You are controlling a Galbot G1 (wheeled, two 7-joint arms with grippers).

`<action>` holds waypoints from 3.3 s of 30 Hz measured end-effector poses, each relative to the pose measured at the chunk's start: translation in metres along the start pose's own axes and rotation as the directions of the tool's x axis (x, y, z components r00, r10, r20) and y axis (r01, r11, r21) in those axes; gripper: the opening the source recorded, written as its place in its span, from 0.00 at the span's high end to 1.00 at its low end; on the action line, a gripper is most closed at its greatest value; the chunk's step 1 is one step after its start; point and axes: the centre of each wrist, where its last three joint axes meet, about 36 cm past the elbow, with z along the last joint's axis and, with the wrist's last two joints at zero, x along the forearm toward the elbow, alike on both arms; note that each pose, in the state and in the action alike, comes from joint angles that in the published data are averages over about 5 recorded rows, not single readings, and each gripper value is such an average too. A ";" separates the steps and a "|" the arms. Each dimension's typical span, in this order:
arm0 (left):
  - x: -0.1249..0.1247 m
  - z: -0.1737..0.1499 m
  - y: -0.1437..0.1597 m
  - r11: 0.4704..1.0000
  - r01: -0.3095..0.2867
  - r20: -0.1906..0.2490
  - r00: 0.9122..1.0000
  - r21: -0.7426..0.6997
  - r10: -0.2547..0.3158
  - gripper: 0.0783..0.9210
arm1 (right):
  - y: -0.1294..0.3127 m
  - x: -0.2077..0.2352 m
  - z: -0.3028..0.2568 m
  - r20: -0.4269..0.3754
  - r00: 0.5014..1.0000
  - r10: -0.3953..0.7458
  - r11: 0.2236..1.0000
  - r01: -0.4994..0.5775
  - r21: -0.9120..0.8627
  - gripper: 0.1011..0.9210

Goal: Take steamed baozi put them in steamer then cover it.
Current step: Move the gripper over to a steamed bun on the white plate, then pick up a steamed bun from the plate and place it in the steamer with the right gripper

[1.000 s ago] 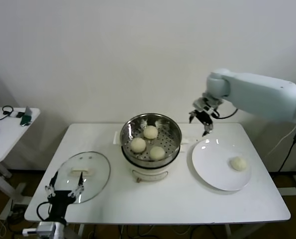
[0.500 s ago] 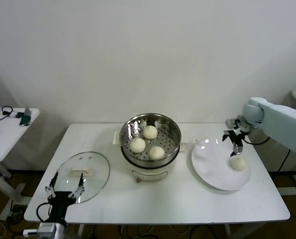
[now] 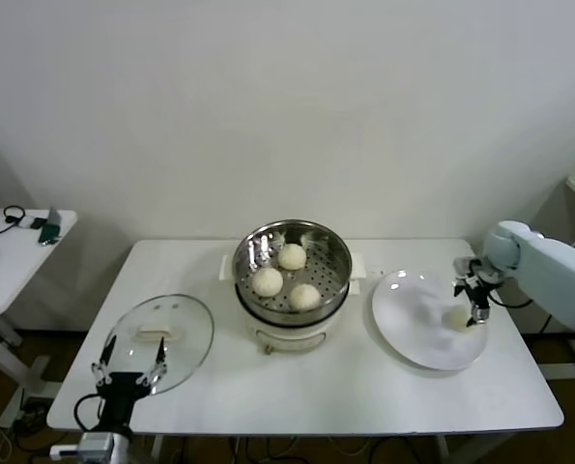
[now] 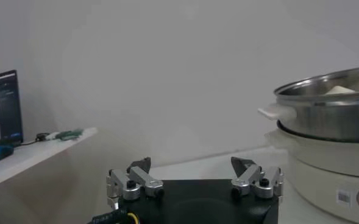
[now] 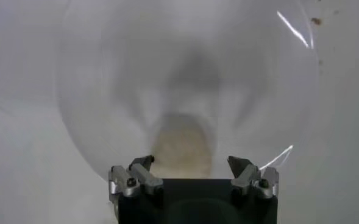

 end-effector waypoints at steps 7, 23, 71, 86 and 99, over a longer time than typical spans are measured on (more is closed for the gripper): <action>0.000 0.000 0.000 1.000 0.001 -0.002 1.000 -0.002 -0.001 0.12 | 0.001 -0.012 0.000 -0.011 1.000 -0.016 1.000 0.016 -0.011 0.12; 0.000 -0.001 0.000 1.000 0.004 0.001 1.000 -0.004 -0.004 0.12 | -0.003 -0.013 0.006 -0.003 1.000 -0.021 0.999 0.021 -0.034 0.25; 0.004 -0.010 -0.006 0.997 -0.076 0.011 0.997 -0.008 0.076 0.12 | -0.088 0.212 -0.285 0.296 0.952 0.080 0.995 -0.092 0.028 0.25; 0.004 -0.005 -0.001 0.997 -0.075 -0.001 0.997 -0.013 0.075 0.12 | -0.076 0.152 -0.315 0.236 0.972 0.023 0.996 -0.042 0.077 0.25; 0.007 -0.005 0.001 0.997 -0.072 -0.005 0.997 -0.017 0.072 0.12 | -0.074 0.142 -0.318 0.216 0.976 0.017 0.996 -0.035 0.081 0.12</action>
